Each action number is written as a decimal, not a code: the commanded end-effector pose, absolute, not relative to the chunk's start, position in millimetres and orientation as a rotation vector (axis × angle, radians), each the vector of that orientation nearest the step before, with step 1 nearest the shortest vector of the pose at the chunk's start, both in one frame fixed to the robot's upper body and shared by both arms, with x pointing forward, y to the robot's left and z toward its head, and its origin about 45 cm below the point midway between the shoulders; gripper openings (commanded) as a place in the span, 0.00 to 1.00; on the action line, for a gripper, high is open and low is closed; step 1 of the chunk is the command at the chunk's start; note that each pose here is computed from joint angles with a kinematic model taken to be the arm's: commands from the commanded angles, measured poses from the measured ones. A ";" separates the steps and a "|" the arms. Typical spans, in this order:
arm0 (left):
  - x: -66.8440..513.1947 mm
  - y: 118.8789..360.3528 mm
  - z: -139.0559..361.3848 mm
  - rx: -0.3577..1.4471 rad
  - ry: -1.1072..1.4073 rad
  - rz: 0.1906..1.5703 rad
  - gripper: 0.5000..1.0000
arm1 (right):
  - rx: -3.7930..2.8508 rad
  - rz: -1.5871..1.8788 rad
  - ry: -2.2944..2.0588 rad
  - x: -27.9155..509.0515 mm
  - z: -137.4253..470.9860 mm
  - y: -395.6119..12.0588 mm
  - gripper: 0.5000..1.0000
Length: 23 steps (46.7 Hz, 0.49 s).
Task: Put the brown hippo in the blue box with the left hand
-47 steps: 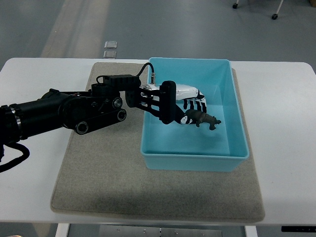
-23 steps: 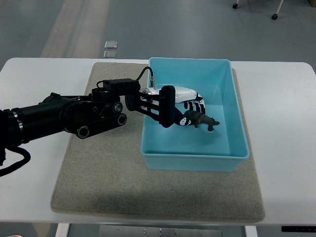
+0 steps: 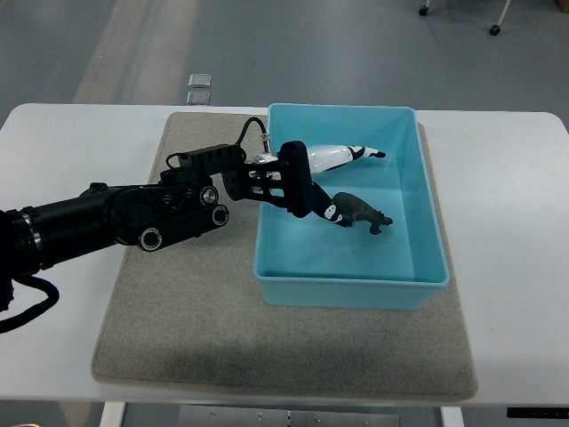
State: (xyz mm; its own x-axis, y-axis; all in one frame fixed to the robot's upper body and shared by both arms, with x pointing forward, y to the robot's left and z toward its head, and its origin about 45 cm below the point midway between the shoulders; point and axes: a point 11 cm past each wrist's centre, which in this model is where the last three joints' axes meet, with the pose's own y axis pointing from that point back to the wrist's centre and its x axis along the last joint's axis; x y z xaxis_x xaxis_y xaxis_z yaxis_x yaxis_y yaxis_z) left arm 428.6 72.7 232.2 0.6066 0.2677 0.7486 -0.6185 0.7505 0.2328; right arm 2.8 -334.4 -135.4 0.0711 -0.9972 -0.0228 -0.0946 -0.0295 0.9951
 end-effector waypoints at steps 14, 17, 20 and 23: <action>468.0 109.3 286.3 0.257 -0.434 0.869 0.99 | 1.331 -1.129 -1.214 2.8 -135.4 -334.4 0.87; 474.6 120.0 287.1 0.221 -0.359 0.929 0.99 | 1.331 -1.129 -1.214 2.8 -135.4 -334.4 0.87; 482.4 132.6 289.5 0.185 -0.287 0.990 0.99 | 1.331 -1.129 -1.214 2.8 -135.4 -334.4 0.87; 490.1 146.5 291.5 0.148 -0.215 1.053 0.99 | 1.331 -1.129 -1.214 2.8 -135.4 -334.4 0.87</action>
State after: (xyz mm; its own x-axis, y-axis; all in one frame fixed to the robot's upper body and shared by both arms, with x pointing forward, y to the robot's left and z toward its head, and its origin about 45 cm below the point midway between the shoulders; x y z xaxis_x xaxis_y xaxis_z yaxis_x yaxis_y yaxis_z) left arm 482.5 133.0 289.6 0.5154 0.7937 0.3231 -0.8429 0.5375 0.0241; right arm 2.8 -334.4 -135.4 0.0710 -0.9972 -0.0225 -0.0945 -0.0292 0.9951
